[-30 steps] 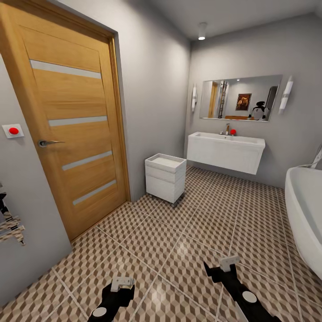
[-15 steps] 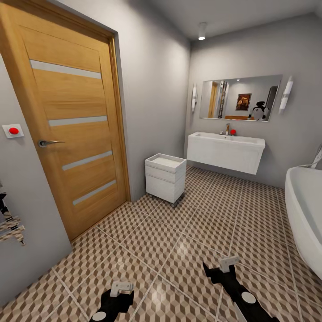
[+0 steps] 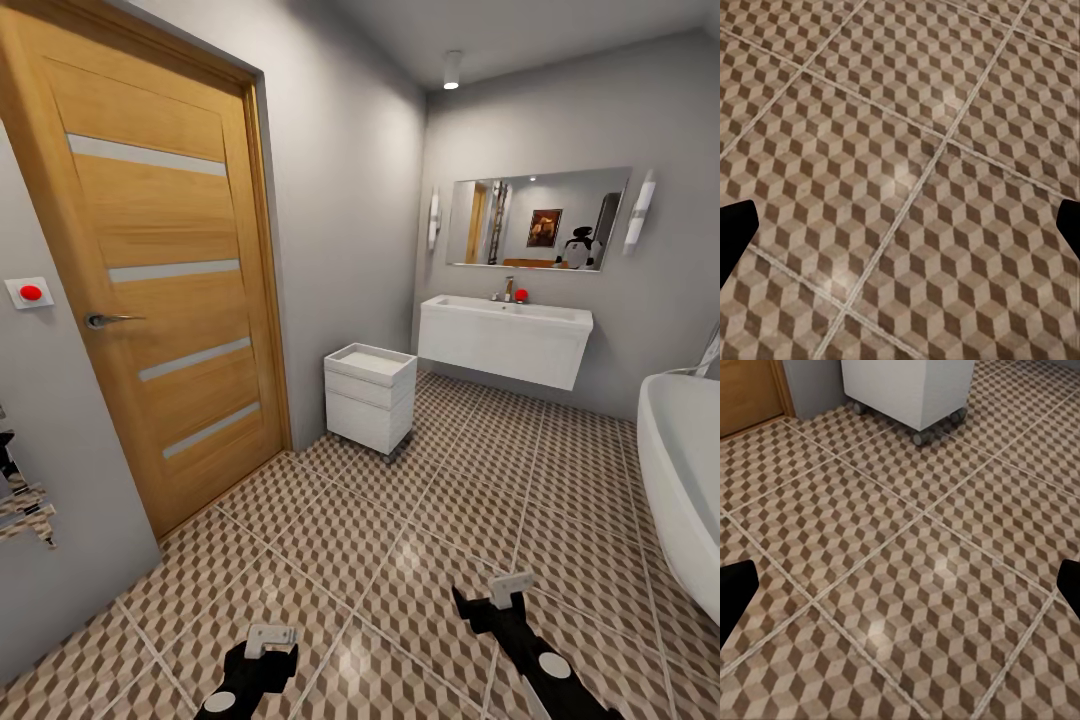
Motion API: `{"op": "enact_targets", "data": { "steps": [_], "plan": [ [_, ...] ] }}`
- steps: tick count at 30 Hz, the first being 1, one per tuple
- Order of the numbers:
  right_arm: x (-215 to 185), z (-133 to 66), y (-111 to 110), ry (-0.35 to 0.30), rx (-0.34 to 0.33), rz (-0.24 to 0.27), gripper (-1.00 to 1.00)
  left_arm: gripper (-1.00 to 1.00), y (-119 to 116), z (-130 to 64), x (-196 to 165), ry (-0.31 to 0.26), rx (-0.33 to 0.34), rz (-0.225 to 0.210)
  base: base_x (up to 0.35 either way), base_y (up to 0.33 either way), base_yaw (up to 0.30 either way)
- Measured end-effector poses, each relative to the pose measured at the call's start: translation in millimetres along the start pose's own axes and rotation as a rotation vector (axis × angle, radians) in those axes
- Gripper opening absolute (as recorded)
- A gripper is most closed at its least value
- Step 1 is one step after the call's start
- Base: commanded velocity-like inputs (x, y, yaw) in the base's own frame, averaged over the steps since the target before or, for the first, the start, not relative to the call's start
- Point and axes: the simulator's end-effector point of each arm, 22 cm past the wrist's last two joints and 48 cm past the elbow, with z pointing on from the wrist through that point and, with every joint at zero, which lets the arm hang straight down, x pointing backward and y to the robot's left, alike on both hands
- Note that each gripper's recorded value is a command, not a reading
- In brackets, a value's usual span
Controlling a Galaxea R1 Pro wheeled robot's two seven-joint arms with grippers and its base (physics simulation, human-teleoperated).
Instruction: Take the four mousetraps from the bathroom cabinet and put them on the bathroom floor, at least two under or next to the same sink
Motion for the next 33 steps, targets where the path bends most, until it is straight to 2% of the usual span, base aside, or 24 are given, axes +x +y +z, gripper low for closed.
{"op": "enact_targets", "data": {
  "steps": [16,25,27,30,33],
  "plan": [
    [-5.3,0.4,-0.8,-0.017,0.003,0.001,1.0,1.0,-1.4,-0.4,-7.2,-0.017,0.004,-0.001,0.0,0.0,0.0],
    [-13.8,1.3,-0.2,-0.036,0.004,-0.001,1.0,1.0,-1.4,-1.9,-24.1,-0.051,0.004,-0.003,0.0,0.0,0.0],
    [-20.5,3.0,8.5,-0.051,-0.005,0.003,1.0,1.0,-1.7,-2.1,-25.7,-0.053,0.002,-0.004,0.0,0.0,0.0],
    [-33.7,7.8,44.3,-0.076,-0.03,0.031,1.0,1.0,-1.7,-2.6,-30.0,-0.06,0.0,-0.007,0.0,0.0,0.0],
    [-41.8,10.4,59.8,-0.09,-0.005,0.048,1.0,1.0,-2.1,-3.7,-39.1,-0.078,0.001,-0.007,0.0,0.0,0.0]
  ]
}}
